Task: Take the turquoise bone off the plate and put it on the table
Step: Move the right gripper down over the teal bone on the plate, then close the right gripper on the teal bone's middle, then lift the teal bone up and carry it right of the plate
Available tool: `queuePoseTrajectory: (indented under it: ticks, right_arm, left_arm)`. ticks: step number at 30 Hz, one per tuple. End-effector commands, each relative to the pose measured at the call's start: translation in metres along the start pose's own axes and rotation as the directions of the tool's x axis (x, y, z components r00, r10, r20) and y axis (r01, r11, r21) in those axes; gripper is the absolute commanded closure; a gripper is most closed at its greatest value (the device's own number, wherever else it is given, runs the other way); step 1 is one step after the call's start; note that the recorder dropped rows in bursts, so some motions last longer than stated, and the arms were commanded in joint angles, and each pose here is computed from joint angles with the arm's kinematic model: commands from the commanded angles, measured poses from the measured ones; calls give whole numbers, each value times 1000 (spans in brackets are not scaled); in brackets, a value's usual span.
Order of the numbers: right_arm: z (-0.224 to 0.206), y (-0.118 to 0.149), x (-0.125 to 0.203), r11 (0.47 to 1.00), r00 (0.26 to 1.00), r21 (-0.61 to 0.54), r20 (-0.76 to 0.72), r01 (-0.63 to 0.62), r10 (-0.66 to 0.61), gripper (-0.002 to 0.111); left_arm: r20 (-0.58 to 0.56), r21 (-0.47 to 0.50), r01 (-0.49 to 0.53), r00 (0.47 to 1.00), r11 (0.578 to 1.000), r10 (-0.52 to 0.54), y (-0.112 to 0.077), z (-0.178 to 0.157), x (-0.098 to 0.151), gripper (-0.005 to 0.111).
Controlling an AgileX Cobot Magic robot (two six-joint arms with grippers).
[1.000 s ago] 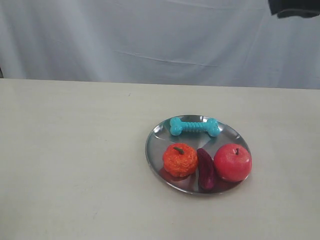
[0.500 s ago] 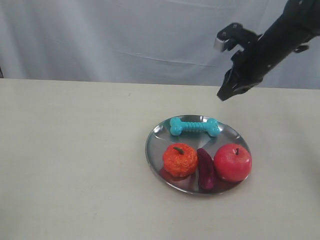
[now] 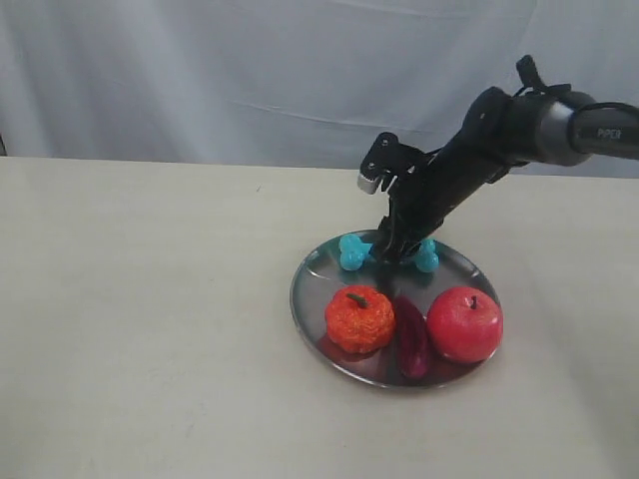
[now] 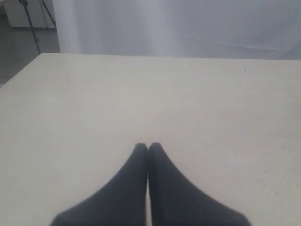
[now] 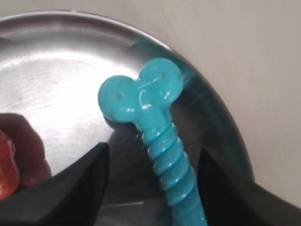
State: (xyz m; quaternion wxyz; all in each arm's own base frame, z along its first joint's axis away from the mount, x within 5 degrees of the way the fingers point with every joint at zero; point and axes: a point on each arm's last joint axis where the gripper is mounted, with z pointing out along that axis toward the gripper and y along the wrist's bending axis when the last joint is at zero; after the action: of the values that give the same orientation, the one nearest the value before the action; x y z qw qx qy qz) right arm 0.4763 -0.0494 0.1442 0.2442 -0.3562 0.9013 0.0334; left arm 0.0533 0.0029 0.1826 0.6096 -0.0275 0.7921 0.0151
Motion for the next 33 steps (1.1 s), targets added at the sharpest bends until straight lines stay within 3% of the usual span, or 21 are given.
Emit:
queuePoseTrajectory:
  ticks: [1,8,9,12,17,20,25,30,33]
  right_arm:
    - [14,1,-1,1000,1000,23,7,14,-14,54]
    - [29,-1,6,999,1000,35,-6,11,-11,58]
    - [29,-2,6,999,1000,41,-4,11,-11,63]
    - [24,-3,3,998,1000,59,7,8,-8,108]
    - [-14,-5,-16,986,988,99,77,-138,131,109]
    - [-83,-5,-43,951,951,163,212,-262,226,109]
    - [-214,14,-68,822,812,240,442,-517,381,109]
    - [-271,29,-57,682,736,324,480,-655,478,109]
    - [-287,33,-41,608,749,439,401,-662,527,109]
  left_arm:
    - [4,8,4,1000,1000,-4,0,0,0,107]
    - [4,8,4,1000,1000,-4,0,0,0,107]
    - [4,8,4,1000,1000,-4,0,0,0,107]
    - [4,8,4,1000,1000,-4,0,0,0,107]
    - [4,8,4,1000,1000,-4,0,0,0,107]
    - [4,8,4,1000,1000,-4,0,0,0,107]
    - [4,8,4,1000,1000,-4,0,0,0,107]
    - [4,8,4,1000,1000,-4,0,0,0,107]
    - [4,8,4,1000,1000,-4,0,0,0,107]
